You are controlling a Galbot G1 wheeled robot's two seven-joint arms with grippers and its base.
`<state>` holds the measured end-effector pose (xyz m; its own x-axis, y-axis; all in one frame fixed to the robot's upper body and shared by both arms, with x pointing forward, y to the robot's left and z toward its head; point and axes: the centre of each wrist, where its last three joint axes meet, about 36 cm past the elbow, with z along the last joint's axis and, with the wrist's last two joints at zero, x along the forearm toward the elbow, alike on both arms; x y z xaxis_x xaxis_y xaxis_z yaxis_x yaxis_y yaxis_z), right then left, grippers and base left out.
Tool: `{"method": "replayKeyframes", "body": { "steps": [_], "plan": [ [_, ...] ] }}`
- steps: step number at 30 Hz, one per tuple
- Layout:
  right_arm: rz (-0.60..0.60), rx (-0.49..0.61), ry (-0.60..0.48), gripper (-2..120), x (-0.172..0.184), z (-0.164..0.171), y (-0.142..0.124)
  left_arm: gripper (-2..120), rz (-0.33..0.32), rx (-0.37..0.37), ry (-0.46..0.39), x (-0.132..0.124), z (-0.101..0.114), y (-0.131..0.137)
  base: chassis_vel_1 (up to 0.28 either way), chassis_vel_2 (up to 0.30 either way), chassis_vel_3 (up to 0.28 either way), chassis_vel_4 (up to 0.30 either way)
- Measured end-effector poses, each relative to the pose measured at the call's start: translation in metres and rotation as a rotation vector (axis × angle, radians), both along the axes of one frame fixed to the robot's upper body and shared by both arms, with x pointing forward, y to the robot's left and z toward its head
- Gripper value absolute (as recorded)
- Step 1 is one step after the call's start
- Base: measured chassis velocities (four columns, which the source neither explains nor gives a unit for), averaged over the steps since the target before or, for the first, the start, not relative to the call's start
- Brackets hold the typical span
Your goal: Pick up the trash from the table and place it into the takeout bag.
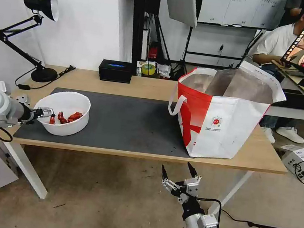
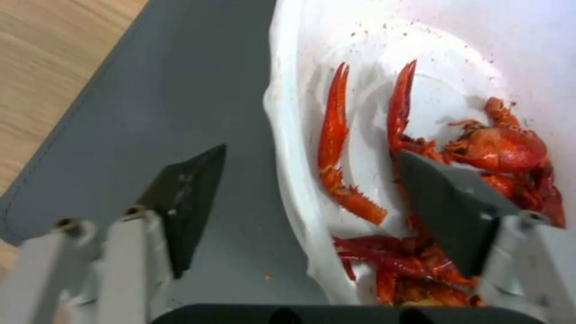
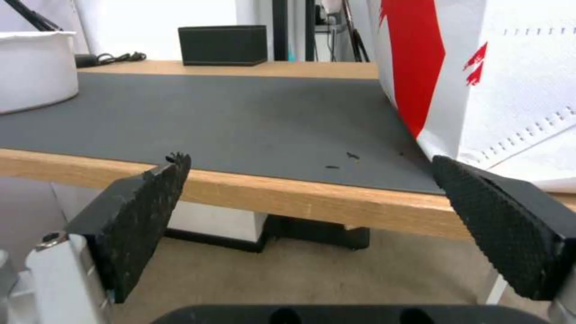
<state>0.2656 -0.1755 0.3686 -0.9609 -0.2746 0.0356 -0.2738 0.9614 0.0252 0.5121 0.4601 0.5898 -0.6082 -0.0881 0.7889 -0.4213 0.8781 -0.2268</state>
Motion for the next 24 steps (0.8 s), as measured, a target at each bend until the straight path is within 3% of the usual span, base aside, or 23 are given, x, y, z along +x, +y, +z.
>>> {"method": "replayKeyframes", "body": {
  "steps": [2,7,11,14,16,21,24],
  "plan": [
    [0.000,0.000,0.000,100,0.0000,0.0000,0.0000,71,0.001,0.000,0.001,-0.0001,-0.0004,0.0003,0.000,0.000,0.000,0.000],
    [0.000,0.000,0.000,100,0.0000,0.0000,0.0000,47,0.003,0.003,0.007,-0.0009,-0.0019,0.0013,0.000,0.000,0.000,0.000],
    [0.000,0.000,0.000,100,0.0000,0.0000,0.0000,37,0.001,0.005,0.008,-0.0016,-0.0019,0.0011,0.000,0.000,0.000,0.000],
    [0.000,0.000,0.000,100,0.0000,0.0000,0.0000,22,-0.003,0.005,0.005,-0.0021,-0.0012,0.0000,0.000,0.000,0.000,0.000],
    [0.000,0.000,0.000,100,0.0000,0.0000,0.0000,19,-0.004,0.006,0.005,-0.0022,-0.0009,-0.0005,0.000,0.000,0.000,0.000],
    [0.000,0.000,0.000,100,0.0000,0.0000,0.0000,0,-0.004,-0.012,-0.009,-0.0021,0.0001,-0.0023,0.000,0.000,0.000,0.000],
    [0.000,0.000,0.000,100,0.0000,0.0000,0.0000,0,-0.003,-0.036,-0.030,-0.0026,0.0027,-0.0039,0.000,0.000,0.000,0.000]
  ]
}}
